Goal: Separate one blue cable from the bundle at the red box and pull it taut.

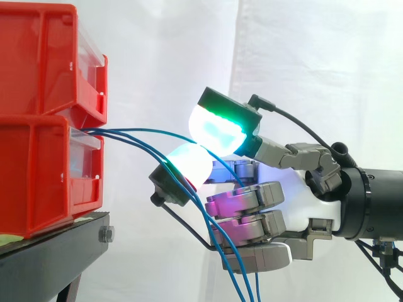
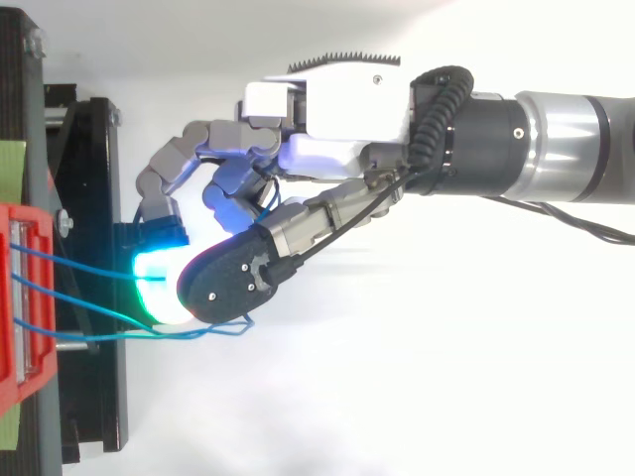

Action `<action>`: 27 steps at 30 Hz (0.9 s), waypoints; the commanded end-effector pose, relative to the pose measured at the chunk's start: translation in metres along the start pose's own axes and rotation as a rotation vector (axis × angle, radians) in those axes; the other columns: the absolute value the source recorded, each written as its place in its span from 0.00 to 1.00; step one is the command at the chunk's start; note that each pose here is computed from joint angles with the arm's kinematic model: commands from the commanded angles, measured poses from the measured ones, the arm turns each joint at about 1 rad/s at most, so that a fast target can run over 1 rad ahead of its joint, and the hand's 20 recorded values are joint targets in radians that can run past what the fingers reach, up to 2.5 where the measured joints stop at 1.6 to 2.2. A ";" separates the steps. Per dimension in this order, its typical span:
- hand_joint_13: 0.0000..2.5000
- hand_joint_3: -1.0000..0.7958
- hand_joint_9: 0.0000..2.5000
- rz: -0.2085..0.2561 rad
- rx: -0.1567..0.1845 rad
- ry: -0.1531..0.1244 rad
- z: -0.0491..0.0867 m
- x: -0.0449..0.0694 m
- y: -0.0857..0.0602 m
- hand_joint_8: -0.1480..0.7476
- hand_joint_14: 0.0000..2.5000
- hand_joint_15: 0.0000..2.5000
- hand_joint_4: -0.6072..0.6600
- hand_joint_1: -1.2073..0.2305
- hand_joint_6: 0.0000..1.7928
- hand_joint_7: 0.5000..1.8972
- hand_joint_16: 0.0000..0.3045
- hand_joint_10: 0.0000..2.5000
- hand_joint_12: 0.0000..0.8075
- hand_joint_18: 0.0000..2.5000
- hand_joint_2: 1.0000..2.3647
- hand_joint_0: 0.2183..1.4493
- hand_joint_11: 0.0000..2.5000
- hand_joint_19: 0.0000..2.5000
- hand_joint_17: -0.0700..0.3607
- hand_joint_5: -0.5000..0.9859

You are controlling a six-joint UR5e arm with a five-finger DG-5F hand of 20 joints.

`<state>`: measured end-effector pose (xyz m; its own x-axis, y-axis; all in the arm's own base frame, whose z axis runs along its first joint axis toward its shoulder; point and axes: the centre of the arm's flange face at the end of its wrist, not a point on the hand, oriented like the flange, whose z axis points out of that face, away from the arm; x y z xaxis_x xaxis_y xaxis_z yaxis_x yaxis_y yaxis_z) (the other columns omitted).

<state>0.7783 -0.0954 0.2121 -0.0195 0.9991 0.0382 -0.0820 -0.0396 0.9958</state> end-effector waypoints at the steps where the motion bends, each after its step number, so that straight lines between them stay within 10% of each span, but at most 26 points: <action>1: 0.28 0.29 0.31 0.002 0.000 -0.001 0.000 0.000 0.000 0.45 0.97 0.58 0.47 0.28 0.51 0.30 0.11 0.56 0.43 0.43 0.00 0.45 0.56 0.73 0.33 0.19; 27: 0.28 0.28 0.32 0.004 0.008 0.003 -0.002 0.000 -0.003 0.45 0.97 0.58 0.45 0.29 0.52 0.35 0.11 0.56 0.42 0.43 0.00 0.45 0.56 0.74 0.33 0.19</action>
<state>0.7774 -0.0964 0.2106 -0.0195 0.9988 0.0440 -0.0780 -0.0454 0.9959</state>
